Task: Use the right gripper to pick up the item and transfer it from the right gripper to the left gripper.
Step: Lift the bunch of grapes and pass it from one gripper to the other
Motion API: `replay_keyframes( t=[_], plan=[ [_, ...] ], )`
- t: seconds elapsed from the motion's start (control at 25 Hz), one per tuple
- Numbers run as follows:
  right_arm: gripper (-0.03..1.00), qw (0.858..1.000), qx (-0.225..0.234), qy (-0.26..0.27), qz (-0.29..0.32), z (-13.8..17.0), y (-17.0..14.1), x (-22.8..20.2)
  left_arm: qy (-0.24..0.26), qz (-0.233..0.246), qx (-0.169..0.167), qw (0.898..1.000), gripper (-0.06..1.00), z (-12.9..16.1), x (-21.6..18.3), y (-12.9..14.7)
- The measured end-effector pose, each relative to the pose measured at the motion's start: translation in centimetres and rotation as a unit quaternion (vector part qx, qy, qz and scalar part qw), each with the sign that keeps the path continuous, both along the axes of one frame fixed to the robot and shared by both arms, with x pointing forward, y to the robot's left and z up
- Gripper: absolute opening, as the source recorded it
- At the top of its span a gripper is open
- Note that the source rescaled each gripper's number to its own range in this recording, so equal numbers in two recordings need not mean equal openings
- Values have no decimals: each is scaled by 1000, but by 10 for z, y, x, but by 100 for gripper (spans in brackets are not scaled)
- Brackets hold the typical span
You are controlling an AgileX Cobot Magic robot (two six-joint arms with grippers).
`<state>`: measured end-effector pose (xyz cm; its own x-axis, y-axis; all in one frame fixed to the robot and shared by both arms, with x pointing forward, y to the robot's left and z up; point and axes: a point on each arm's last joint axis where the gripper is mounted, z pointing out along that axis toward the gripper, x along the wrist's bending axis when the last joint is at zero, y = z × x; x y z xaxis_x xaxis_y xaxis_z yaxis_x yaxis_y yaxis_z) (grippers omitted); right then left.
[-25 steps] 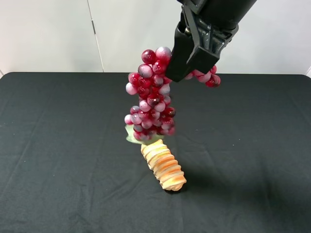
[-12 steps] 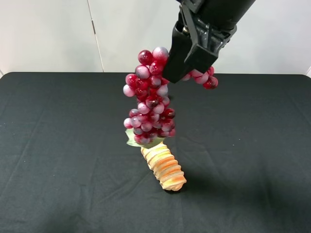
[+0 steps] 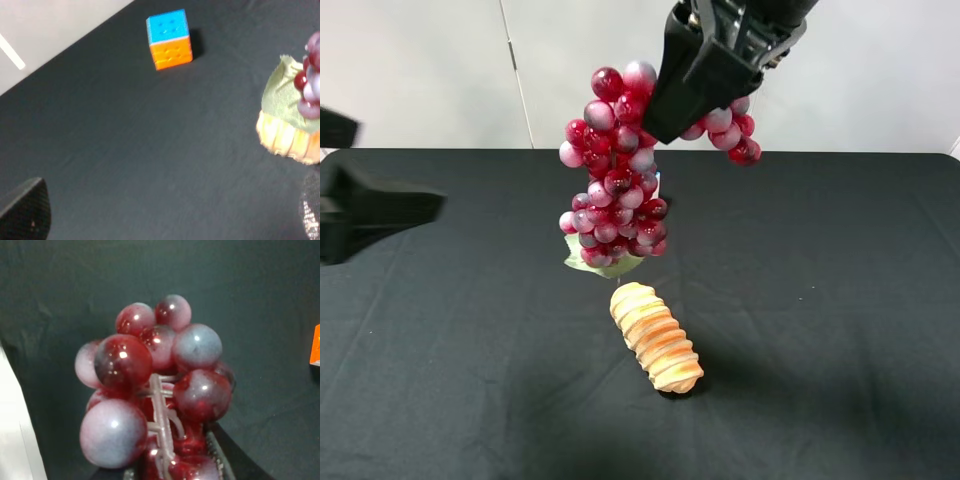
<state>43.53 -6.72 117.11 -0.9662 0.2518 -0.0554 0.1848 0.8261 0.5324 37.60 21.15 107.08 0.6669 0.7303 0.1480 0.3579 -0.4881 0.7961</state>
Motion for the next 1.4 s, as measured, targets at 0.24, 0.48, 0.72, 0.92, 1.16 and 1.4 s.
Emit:
replay_keyframes(
  t=[0.24, 0.48, 0.72, 0.92, 1.16, 1.4],
  plan=[
    [0, 1000, 9, -1, -8, 5, 0, 0, -17, -63, -12, 998, 100, -14, 14, -42],
    [0, 1000, 10, 0, -9, 5, 0, 0, -30, -102, -46, 993, 100, -23, 14, -77],
    [0, 1000, 11, 1, -9, 6, 0, 0, -41, -113, -83, 989, 100, -36, 18, -106],
    [0, 1000, 16, 6, -8, 6, 1, -1, -45, -91, -116, 988, 100, -52, 32, -123],
    [0, 1000, 17, 9, -7, 6, 1, -2, -64, -87, -151, 983, 91, -65, 42, -136],
    [0, 1000, 17, 10, -7, 6, 1, -2, -52, -81, -167, 981, 15, -66, 42, -138]
  ],
)
